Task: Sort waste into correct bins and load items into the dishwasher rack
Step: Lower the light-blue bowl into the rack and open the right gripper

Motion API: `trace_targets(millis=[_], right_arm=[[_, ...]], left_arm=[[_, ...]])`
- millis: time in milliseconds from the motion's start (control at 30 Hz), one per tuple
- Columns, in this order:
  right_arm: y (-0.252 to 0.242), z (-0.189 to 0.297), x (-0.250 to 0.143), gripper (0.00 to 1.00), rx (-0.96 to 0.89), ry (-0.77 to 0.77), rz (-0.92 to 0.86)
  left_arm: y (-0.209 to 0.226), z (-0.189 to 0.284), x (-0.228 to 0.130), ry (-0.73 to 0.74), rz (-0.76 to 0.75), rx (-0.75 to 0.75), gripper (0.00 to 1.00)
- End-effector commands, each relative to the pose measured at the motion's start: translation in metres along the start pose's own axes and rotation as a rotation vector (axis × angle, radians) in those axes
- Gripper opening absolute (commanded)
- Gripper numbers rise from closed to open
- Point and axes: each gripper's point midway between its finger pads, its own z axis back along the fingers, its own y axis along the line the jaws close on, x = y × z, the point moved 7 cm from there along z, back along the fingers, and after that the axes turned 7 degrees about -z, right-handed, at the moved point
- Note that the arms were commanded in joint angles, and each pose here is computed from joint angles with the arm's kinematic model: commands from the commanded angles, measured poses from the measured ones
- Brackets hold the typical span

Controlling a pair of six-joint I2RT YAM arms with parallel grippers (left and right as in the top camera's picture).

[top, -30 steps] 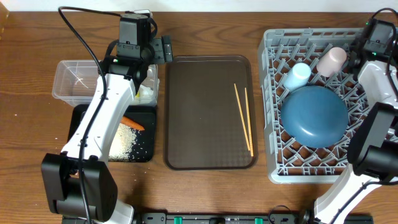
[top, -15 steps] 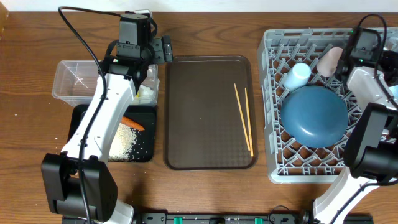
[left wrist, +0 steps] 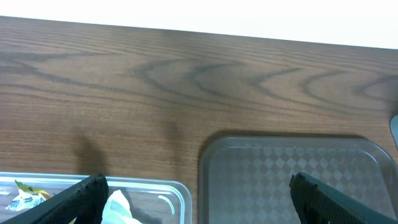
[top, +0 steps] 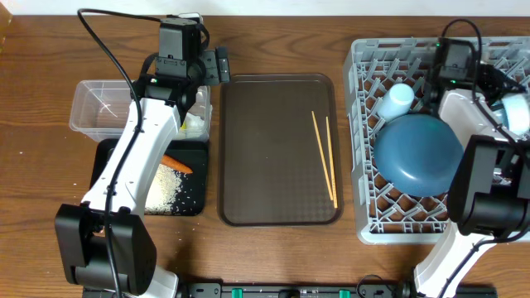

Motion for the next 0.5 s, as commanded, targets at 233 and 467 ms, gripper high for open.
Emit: trace_targets(millis=[233, 467], right_arm=[[0.021, 0.043, 0.021, 0.97, 0.098, -0.158, -0.174], [0.034, 0.077, 0.036, 0.99, 0.241, -0.281, -0.337]], left_arm=[[0.001, -0.002, -0.002, 0.007, 0.009, 0.01, 0.94], [0.001, -0.002, -0.002, 0.007, 0.009, 0.01, 0.94]])
